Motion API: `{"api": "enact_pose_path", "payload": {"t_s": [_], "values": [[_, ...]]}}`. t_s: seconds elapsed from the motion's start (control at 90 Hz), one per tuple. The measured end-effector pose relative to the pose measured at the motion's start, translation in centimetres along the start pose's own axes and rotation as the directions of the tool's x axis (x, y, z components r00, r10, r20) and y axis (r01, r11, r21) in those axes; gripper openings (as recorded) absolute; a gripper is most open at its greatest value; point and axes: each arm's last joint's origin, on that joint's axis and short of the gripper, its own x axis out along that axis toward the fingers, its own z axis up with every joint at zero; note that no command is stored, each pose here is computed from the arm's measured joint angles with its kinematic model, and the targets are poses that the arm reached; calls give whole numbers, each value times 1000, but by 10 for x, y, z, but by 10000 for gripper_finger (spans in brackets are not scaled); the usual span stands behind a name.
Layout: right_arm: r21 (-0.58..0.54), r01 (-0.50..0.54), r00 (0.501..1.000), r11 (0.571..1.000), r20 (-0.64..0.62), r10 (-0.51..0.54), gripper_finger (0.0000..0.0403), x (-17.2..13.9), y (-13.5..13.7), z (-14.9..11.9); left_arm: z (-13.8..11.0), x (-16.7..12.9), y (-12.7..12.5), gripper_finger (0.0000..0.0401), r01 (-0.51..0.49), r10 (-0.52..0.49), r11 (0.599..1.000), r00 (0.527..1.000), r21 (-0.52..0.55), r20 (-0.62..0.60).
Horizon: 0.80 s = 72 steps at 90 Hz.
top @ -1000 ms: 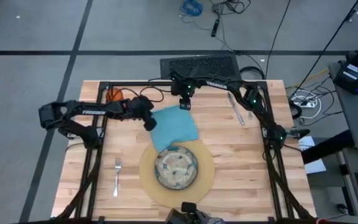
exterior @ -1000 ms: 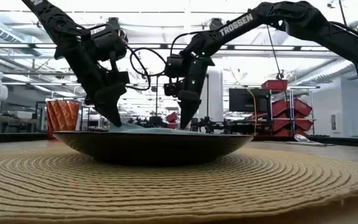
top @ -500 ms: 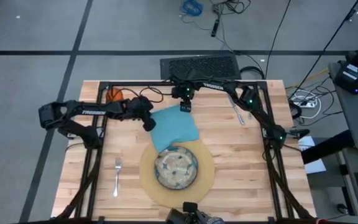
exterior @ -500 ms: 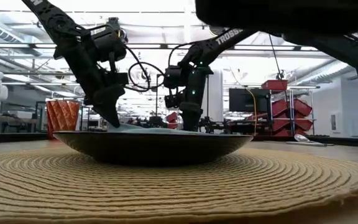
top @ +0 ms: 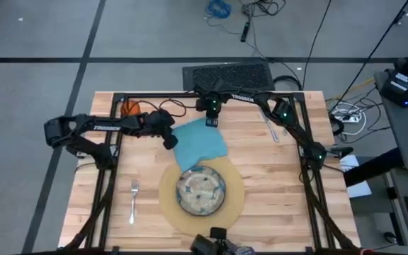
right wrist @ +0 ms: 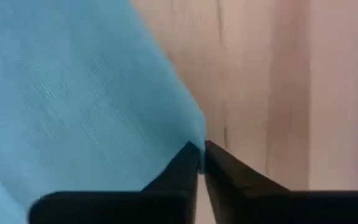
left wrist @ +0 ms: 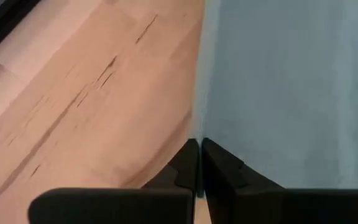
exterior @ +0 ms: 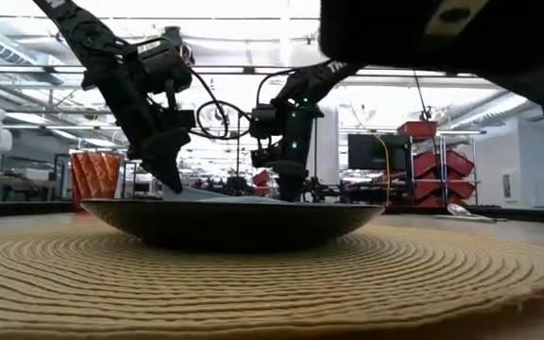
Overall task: Set table place
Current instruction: Fold the blue napkin
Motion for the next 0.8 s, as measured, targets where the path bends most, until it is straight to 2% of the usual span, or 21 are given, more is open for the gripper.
{"api": "enact_pose_path", "payload": {"t_s": [0.122, 0.311, 0.578, 0.8], "values": [[0, -5, 1000, 1000, -22, 5, 1, -12, 3, -3, 2, 0, 0, 0, 2, -2, 1000, 1000, -2, 16], [-5, 18, 1000, 1000, 9, -18, 1, -54, 14, -4, 14, -9, -3, 0, 17, -17, 1000, 996, -3, 84], [36, 68, 985, 997, 159, -72, 0, -148, 29, -17, 58, -49, -16, 0, 52, -65, 997, 971, 63, 229], [90, 89, 957, 992, 270, -110, 0, -220, 47, -42, 85, -96, -23, 0, 19, -44, 996, 955, 88, 292]]}}
